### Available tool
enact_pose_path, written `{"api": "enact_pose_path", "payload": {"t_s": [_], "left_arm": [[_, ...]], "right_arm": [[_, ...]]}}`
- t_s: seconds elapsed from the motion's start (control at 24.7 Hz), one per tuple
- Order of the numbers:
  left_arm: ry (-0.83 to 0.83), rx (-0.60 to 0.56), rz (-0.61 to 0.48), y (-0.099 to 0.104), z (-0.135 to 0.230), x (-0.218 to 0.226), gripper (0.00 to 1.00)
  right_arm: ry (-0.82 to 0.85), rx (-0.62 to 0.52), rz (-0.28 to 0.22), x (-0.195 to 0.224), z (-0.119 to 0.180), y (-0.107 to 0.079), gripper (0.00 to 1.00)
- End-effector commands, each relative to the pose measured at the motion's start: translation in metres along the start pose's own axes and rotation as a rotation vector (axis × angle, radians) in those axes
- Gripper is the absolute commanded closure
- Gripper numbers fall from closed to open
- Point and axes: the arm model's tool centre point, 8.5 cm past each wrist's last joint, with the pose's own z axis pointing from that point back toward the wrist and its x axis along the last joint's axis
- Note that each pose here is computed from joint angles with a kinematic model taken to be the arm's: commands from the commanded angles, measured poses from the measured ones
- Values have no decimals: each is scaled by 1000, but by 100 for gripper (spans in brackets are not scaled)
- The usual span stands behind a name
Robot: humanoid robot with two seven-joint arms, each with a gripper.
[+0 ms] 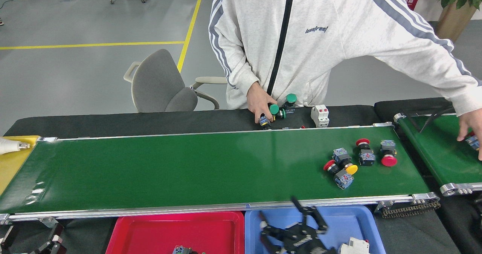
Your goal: Pick switch part from conveyor to tray
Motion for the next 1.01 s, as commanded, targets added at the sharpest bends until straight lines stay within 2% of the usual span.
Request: {"api": "enact_pose_path", "payload": {"t_s": [0.0,0.12,0.2,0.28,0.45,0.53,0.81,0.97], "left_arm": [[4,9,-21,4,-1,0,0],[0,12,-19,5,-2,1,0],[-1,16,-19,6,-4,1,0],[-1,20,-20,7,-5,1,0],[0,25,-24,9,-7,0,0],[1,22,-26,8,-7,-1,0],[0,37,-29,12,-13,-2,0],[1,50,-33,16,-18,-2,0]], "right_arm": [[66,-41,-5,-19,2,-8,0],[87,-24,-6,-24,-3,-4,0],[73,-43,-5,-18,-17,-12,0],[61,-20,-12,-7,-29,-11,0],[58,34,45,20,-64,-6,0],[70,29,62,24,-81,-10,0],[66,46,78,26,-113,-19,0],[33,60,72,48,-135,-21,0]]}}
